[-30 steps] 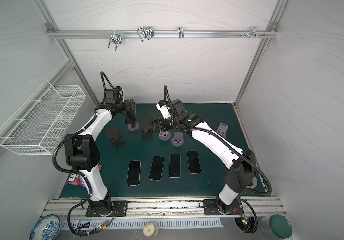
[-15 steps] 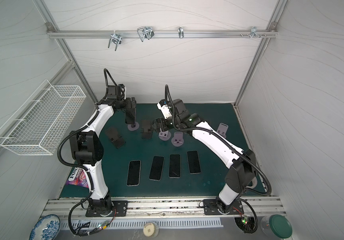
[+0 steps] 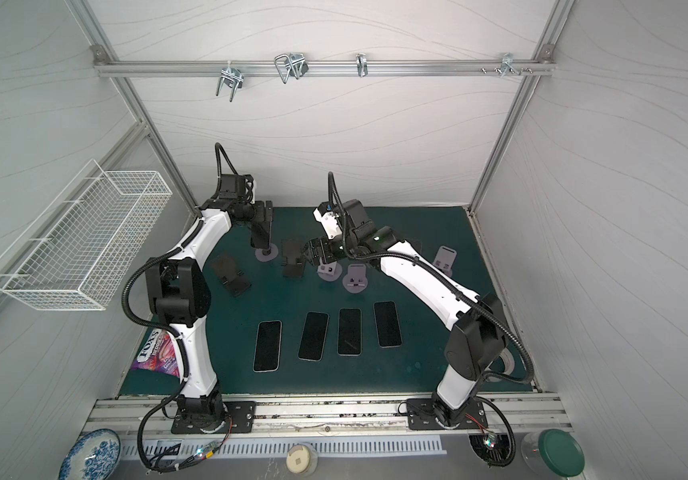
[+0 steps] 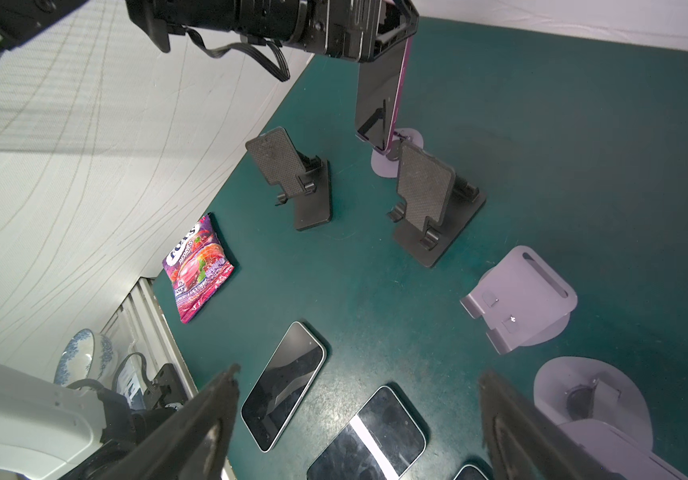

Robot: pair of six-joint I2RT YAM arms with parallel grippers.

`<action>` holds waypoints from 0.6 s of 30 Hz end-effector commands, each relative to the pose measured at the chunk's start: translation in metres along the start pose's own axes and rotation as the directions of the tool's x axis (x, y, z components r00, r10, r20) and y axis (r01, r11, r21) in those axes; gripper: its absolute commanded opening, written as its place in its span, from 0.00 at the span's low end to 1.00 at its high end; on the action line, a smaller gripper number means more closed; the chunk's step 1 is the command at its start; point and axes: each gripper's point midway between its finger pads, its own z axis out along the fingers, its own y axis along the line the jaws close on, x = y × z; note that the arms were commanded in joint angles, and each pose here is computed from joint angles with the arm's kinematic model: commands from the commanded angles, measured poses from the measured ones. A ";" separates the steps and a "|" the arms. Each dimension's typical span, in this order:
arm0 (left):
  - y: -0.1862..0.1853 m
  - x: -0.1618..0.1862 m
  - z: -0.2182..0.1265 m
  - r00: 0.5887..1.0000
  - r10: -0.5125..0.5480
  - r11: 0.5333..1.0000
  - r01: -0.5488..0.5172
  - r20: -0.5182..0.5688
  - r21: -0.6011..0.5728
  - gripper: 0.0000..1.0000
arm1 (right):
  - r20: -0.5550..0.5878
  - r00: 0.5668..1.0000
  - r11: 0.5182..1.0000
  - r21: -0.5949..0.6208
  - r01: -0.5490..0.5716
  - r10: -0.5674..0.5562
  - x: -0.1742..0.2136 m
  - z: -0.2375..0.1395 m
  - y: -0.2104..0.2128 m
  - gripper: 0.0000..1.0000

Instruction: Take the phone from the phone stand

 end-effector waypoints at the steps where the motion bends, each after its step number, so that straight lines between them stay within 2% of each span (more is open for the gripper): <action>1: 0.000 -0.016 0.000 0.999 0.028 1.000 -0.028 0.032 -0.004 0.99 | -0.013 1.000 1.000 -0.016 -0.014 0.013 0.000 0.002 0.000 0.91; 9: 0.000 -0.013 0.006 0.998 0.052 0.999 -0.052 0.023 -0.004 0.99 | -0.017 0.999 1.000 -0.011 -0.027 0.027 0.000 0.007 -0.003 0.90; 18: 0.000 -0.009 0.012 0.998 0.061 0.998 -0.061 0.014 0.002 0.92 | -0.022 0.998 0.998 -0.017 -0.054 0.053 -0.007 0.015 -0.005 0.90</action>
